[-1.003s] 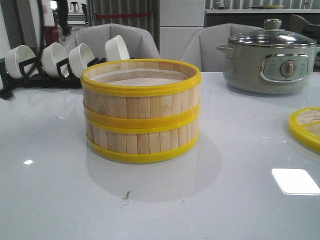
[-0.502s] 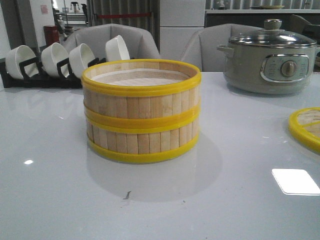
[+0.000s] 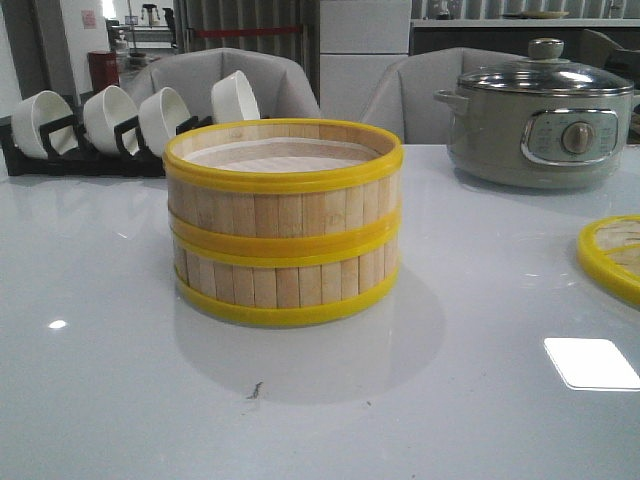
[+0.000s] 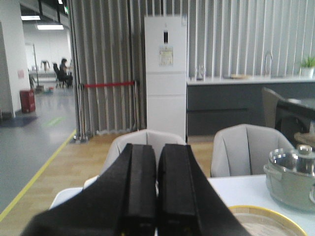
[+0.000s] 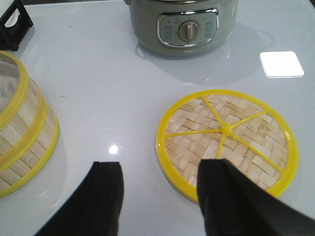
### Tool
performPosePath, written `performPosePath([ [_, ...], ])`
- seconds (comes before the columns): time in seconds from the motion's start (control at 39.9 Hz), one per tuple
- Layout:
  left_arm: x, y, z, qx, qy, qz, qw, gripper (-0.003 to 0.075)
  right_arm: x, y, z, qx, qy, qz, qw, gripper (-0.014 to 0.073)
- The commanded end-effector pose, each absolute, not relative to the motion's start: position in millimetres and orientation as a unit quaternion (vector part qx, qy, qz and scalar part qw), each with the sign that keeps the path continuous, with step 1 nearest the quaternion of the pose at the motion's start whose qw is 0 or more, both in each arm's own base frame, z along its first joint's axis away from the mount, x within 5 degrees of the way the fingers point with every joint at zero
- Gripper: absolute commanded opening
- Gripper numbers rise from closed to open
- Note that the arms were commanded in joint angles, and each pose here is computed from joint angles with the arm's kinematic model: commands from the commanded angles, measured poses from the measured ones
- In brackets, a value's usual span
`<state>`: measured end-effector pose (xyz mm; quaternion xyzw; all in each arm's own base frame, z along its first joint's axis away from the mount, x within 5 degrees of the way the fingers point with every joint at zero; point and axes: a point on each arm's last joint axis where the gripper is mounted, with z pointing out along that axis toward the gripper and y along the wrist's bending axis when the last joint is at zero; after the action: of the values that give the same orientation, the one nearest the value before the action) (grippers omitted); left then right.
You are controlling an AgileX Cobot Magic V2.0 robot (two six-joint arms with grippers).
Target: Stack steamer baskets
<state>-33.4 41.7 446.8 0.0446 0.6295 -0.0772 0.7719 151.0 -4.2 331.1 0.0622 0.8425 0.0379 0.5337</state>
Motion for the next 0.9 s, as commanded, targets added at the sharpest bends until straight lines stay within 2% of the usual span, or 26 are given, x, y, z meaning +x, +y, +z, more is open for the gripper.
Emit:
performPosePath([
  [0.0,-44,46,439,0.039,0.606,-0.082,0.790,0.0096,154,-5,348,0.064,0.811,0.039,0.580,0.0438],
  [0.2,-30,40,429,0.046,0.631,-0.075,0.771,0.0095,154,-5,348,0.064,0.811,0.039,0.580,0.0438],
  [0.43,18,14,423,0.078,0.670,-0.067,0.735,0.0096,154,-5,348,0.064,0.811,0.039,0.580,0.0438],
  [0.6,49,-4,411,0.104,0.681,-0.069,0.721,0.0095,154,-5,347,0.064,0.815,0.040,0.574,0.0438],
  [0.88,77,-21,385,0.129,0.703,-0.075,0.695,0.0095,154,-5,346,0.064,0.818,0.040,0.570,0.0438],
])
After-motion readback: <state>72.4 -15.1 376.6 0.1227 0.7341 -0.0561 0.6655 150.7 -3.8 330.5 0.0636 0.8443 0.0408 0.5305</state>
